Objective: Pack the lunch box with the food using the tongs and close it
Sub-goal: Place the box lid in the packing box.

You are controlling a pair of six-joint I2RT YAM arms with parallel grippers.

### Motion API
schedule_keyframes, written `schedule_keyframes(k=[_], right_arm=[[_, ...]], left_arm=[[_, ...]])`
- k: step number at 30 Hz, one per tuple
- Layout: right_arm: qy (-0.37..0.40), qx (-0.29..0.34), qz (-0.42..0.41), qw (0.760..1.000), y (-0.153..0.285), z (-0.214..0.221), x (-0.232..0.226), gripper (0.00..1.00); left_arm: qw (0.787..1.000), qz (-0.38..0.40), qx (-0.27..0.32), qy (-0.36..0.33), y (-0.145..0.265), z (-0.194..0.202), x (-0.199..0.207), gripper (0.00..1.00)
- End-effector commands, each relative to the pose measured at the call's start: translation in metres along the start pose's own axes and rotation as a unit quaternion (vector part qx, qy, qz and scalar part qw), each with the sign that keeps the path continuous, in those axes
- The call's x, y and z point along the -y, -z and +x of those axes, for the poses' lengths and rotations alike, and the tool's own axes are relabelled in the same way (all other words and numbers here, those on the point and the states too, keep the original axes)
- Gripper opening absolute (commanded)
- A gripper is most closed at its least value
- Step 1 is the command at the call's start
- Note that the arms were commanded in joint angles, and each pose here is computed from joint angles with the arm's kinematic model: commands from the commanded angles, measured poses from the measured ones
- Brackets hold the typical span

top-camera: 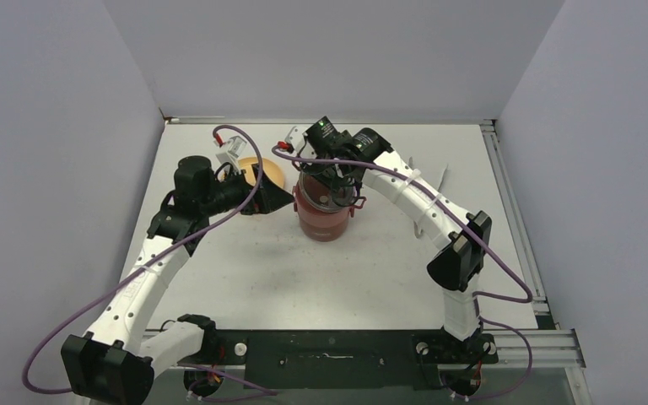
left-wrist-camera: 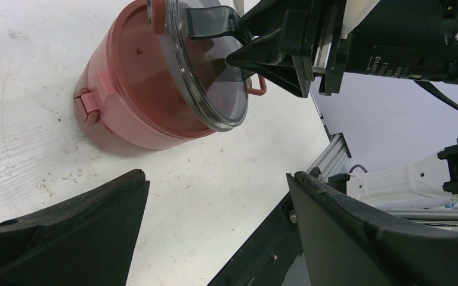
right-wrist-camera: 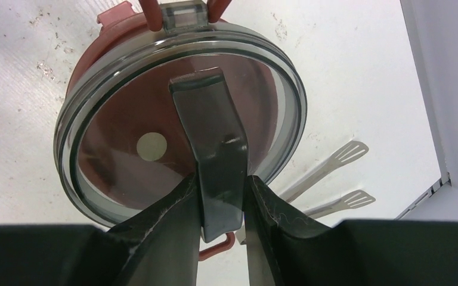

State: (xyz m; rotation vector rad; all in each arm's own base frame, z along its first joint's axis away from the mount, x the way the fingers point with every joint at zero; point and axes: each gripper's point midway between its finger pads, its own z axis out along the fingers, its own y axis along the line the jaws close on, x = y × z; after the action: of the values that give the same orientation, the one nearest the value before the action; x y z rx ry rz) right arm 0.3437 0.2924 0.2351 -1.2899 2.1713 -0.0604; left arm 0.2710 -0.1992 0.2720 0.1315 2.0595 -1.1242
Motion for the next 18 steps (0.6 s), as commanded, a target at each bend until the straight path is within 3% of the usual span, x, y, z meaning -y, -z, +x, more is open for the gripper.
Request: schedule_keyframes(k=[1,18], right_arm=[[-0.002,0.008,0.01,1.0,-0.007,-0.007,0.006,0.24],[-0.011,0.048,-0.006,0.999,-0.017,-0.01,-0.005,0.47]], left_arm=[[0.999,0.017,0.031,-0.036,0.001,-0.023,0.014,0.9],[0.999,-0.016,0.029,-0.02,-0.003,-0.015,-0.012,0.9]])
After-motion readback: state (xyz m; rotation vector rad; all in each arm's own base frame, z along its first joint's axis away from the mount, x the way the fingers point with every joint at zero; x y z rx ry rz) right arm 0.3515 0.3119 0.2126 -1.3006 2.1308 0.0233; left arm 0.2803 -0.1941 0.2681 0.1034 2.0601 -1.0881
